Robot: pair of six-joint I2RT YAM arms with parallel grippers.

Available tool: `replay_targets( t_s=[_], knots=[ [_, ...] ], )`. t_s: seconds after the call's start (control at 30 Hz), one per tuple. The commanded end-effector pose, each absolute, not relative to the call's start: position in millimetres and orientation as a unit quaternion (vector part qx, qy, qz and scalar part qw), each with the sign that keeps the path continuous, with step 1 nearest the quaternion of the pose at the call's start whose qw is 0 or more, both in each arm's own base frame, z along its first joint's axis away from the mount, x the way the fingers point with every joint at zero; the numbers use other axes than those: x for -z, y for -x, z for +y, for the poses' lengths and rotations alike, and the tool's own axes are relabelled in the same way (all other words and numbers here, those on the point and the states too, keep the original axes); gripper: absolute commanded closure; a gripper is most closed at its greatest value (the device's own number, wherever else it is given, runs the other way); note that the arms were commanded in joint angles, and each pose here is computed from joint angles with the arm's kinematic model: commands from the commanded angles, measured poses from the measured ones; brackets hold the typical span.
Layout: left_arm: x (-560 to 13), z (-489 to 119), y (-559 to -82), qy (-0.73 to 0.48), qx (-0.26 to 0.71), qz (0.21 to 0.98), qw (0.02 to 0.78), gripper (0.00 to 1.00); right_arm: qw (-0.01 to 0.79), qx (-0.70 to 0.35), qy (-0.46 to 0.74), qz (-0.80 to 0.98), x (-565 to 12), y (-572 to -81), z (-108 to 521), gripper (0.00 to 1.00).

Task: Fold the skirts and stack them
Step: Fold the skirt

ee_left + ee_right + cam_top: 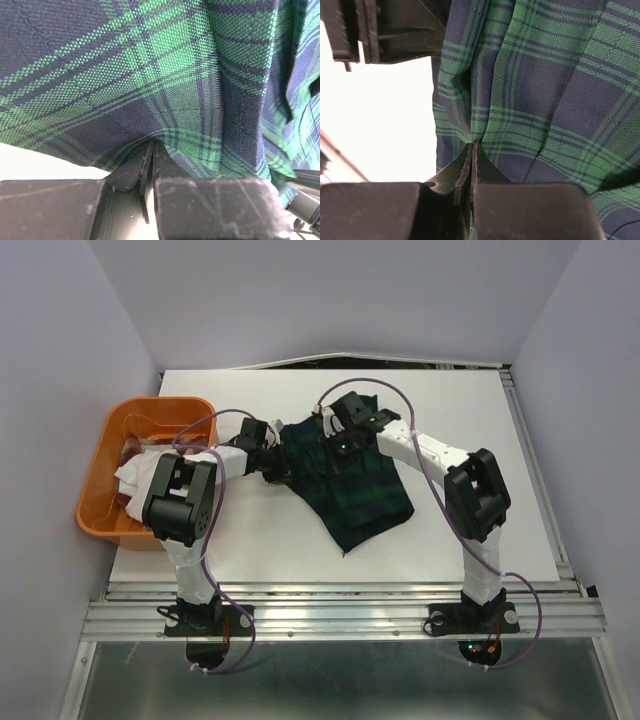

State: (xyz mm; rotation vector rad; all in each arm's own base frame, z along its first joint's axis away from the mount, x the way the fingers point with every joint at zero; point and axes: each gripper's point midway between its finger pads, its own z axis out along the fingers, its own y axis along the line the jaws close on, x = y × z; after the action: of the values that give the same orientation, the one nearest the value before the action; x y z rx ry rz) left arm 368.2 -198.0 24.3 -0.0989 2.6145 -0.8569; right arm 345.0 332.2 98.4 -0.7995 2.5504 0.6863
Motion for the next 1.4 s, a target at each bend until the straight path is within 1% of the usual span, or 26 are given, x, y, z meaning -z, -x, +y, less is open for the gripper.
replay_targets(
  t_s=[0.0, 0.1, 0.27, 0.53, 0.67, 0.83, 0.9, 0.93, 1.0, 1.07, 1.1, 1.13, 1.23, 1.27, 1.37],
  knots=[
    [-19.3, -192.2, -371.7, 0.04, 0.289, 0.938, 0.19, 0.88, 0.233, -0.302, 0.273, 0.883, -158.9, -351.3, 346.7, 0.99],
    [-19.2, -192.0, -371.9, 0.04, 0.288, 0.938, 0.191, 0.88, 0.22, -0.332, 0.274, 0.876, -167.3, -341.0, 352.6, 0.99],
    [-18.8, -191.4, -370.8, 0.04, 0.287, 0.938, 0.19, 0.89, 0.225, -0.376, 0.295, 0.849, -199.0, -322.7, 356.3, 0.99],
    [-16.0, -190.8, -371.0, 0.042, 0.284, 0.939, 0.188, 0.89, 0.205, -0.425, 0.297, 0.83, -213.5, -301.6, 356.6, 0.99],
    [-16.8, -190.7, -371.4, 0.041, 0.284, 0.939, 0.189, 0.89, 0.185, -0.439, 0.283, 0.832, -192.4, -300.6, 362.2, 0.99],
    [-20.9, -188.4, -372.8, 0.038, 0.28, 0.939, 0.194, 0.87, 0.141, -0.443, 0.267, 0.844, -140.7, -293.6, 362.9, 0.99],
    [-30.2, -186.1, -375.7, 0.035, 0.278, 0.938, 0.203, 0.84, 0.136, -0.439, 0.265, 0.848, -122.7, -294.2, 362.6, 0.99],
    [-34.3, -184.7, -376.9, 0.031, 0.276, 0.938, 0.209, 0.79, 0.128, -0.431, 0.26, 0.855, -109.4, -291.5, 358.9, 0.99],
    [-51.4, -180.7, -380.3, 0.03, 0.279, 0.933, 0.225, 0.74, 0.129, -0.428, 0.259, 0.856, -96.3, -293.4, 359.0, 0.99],
    [-71.7, -174.5, -383.3, 0.028, 0.282, 0.927, 0.246, 0.66, 0.121, -0.423, 0.254, 0.861, -81.1, -292.7, 357.9, 0.99],
    [-79.2, -171.9, -382.5, 0.028, 0.281, 0.926, 0.25, 0.6, 0.116, -0.422, 0.253, 0.863, -76.6, -292.0, 357.6, 0.99],
    [-95.9, -169.3, -383.6, 0.023, 0.283, 0.92, 0.27, 0.58, 0.115, -0.421, 0.252, 0.864, -73.1, -292.3, 357.6, 0.99],
    [-120.5, -165.9, -383.9, 0.016, 0.289, 0.912, 0.292, 0.54, 0.11, -0.419, 0.251, 0.865, -65.3, -292.8, 358.0, 0.99],
    [-133.5, -166.3, -383.2, 0.013, 0.293, 0.907, 0.304, 0.54, 0.113, -0.419, 0.25, 0.865, -66.0, -293.9, 358.4, 0.99],
    [-149.2, -175.1, -378.0, 0.01, 0.325, 0.894, 0.308, 0.55, 0.126, -0.419, 0.251, 0.863, -74.5, -297.7, 359.5, 0.99]
  ],
)
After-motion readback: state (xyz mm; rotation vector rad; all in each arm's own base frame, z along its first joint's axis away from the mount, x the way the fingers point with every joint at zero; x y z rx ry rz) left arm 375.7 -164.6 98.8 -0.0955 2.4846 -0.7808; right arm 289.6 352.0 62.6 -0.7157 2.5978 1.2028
